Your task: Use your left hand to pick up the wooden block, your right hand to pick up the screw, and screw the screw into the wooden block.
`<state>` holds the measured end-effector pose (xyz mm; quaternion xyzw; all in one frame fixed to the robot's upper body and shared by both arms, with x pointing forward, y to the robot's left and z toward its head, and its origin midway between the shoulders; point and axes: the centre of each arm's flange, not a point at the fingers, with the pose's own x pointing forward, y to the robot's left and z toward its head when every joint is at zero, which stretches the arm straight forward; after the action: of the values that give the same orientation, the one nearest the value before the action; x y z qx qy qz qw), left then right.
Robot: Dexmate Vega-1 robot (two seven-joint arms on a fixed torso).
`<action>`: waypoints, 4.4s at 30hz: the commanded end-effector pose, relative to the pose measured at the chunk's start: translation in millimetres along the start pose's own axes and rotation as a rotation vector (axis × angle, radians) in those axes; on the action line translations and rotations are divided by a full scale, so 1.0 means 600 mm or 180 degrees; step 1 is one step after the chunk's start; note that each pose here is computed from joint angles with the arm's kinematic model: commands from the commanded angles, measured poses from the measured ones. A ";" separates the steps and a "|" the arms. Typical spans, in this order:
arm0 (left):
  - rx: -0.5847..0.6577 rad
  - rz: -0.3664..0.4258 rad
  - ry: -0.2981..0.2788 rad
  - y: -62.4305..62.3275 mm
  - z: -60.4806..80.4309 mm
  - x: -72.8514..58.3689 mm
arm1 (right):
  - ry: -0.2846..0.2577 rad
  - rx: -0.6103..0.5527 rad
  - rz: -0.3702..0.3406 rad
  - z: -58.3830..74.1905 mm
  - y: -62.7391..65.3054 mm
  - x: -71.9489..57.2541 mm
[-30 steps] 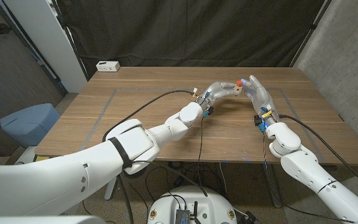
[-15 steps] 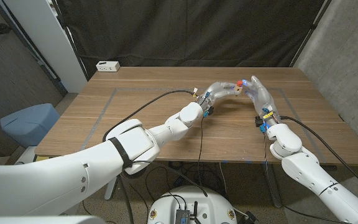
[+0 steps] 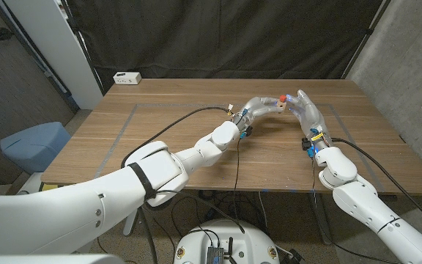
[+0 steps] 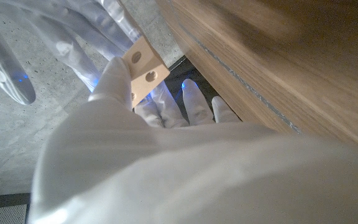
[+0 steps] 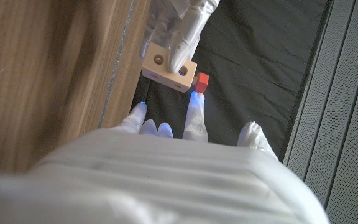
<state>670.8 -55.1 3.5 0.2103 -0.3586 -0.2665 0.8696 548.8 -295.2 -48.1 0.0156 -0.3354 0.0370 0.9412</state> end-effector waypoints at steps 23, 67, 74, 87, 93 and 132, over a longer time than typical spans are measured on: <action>-0.0025 -0.0009 -0.0021 -0.005 -0.003 -0.005 | 0.0005 0.0016 0.0006 -0.002 0.001 -0.016; 0.0006 -0.0030 -0.0088 -0.008 0.003 -0.006 | -0.0017 -0.0001 0.0080 0.004 0.000 -0.018; 0.0005 -0.0029 -0.0114 -0.010 0.004 -0.008 | -0.0027 -0.0044 -0.0026 0.009 -0.013 -0.028; 0.0020 -0.0016 -0.0171 -0.013 0.007 -0.011 | -0.0048 -0.0095 -0.0137 0.017 -0.031 -0.039; 0.0021 -0.0023 -0.0181 -0.015 0.007 -0.012 | -0.0042 -0.0094 -0.0137 0.017 -0.034 -0.040; 0.0020 -0.0072 -0.0117 -0.012 0.007 -0.005 | 0.0030 -0.0103 0.0238 0.016 -0.021 -0.003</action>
<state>662.2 -58.9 -0.1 0.2100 -0.3778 -0.2789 0.8575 537.8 -310.5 -44.5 -0.0092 -0.3341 0.0542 0.9409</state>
